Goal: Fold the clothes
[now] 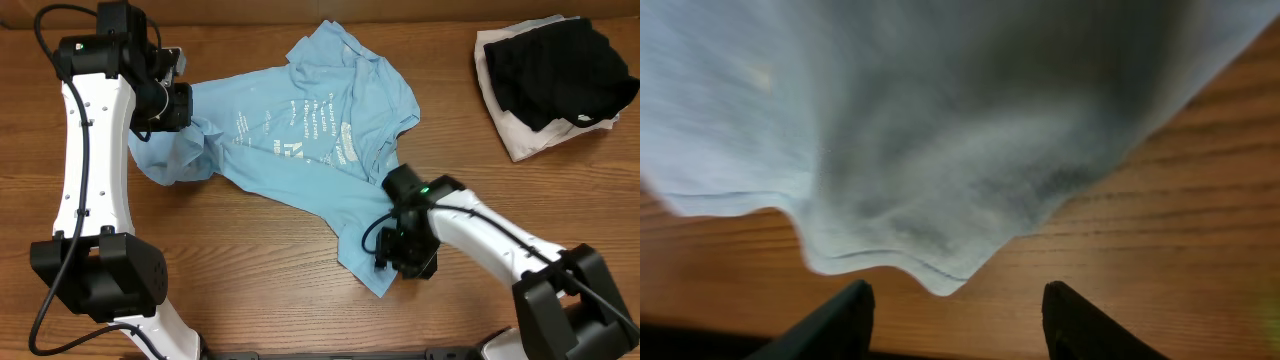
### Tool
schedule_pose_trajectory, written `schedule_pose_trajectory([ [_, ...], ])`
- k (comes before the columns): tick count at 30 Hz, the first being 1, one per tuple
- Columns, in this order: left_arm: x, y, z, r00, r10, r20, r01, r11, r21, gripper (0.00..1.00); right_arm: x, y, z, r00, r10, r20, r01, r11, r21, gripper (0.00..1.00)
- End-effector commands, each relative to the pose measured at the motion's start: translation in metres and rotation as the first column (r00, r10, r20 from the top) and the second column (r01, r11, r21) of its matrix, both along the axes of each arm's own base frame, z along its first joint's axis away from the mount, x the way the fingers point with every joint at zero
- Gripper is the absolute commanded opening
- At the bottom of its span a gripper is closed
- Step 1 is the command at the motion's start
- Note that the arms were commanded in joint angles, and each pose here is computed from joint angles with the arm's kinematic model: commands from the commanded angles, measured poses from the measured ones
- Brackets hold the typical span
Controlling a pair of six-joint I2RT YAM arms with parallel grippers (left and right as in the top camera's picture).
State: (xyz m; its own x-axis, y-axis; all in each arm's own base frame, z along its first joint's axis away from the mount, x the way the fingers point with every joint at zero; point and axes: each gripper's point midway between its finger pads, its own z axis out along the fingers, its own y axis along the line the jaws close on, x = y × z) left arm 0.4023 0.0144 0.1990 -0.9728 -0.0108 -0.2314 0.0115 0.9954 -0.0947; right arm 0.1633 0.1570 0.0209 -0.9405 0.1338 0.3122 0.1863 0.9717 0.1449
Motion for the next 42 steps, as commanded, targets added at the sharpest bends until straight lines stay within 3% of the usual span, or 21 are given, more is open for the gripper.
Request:
schedule_pose_trajectory([
  [1,-0.001,0.003,0.003,1.0,0.023,0.008,-0.023,1.0,0.009,0.04,-0.007,-0.001,-0.003,0.997,-0.07,0.03,0.072,0.992,-0.107,0.53],
  [5,-0.001,0.003,0.003,1.0,0.023,0.008,-0.023,1.0,0.01,0.04,-0.01,0.01,-0.008,0.995,-0.045,0.089,0.057,0.988,-0.146,0.44],
  [22,-0.001,0.003,0.003,1.0,0.023,0.009,-0.023,1.0,0.01,0.04,-0.02,0.018,-0.025,0.994,0.036,0.099,-0.028,0.996,-0.085,0.45],
  [24,0.0,0.003,0.003,1.0,0.023,0.009,-0.023,1.0,0.01,0.04,-0.02,0.018,-0.025,0.995,0.036,0.098,-0.028,0.996,-0.087,0.36],
  [27,0.0,0.003,0.003,1.0,0.024,0.009,-0.024,1.0,0.01,0.04,-0.02,0.017,-0.025,0.995,0.036,0.098,-0.027,0.996,-0.088,0.04],
  [34,-0.003,0.002,0.002,1.0,0.024,-0.001,-0.024,1.0,0.009,0.04,-0.018,0.015,-0.024,0.994,0.029,0.105,-0.018,0.995,-0.099,0.04],
  [38,-0.003,0.003,0.013,1.0,0.025,0.015,-0.025,1.0,0.01,0.04,0.005,-0.004,0.002,0.985,-0.032,0.17,0.062,0.983,-0.176,0.04],
  [42,-0.005,0.003,0.054,0.997,0.028,0.078,-0.03,0.999,0.014,0.04,0.07,-0.028,0.09,0.92,-0.076,0.385,0.135,0.983,-0.127,0.04],
])
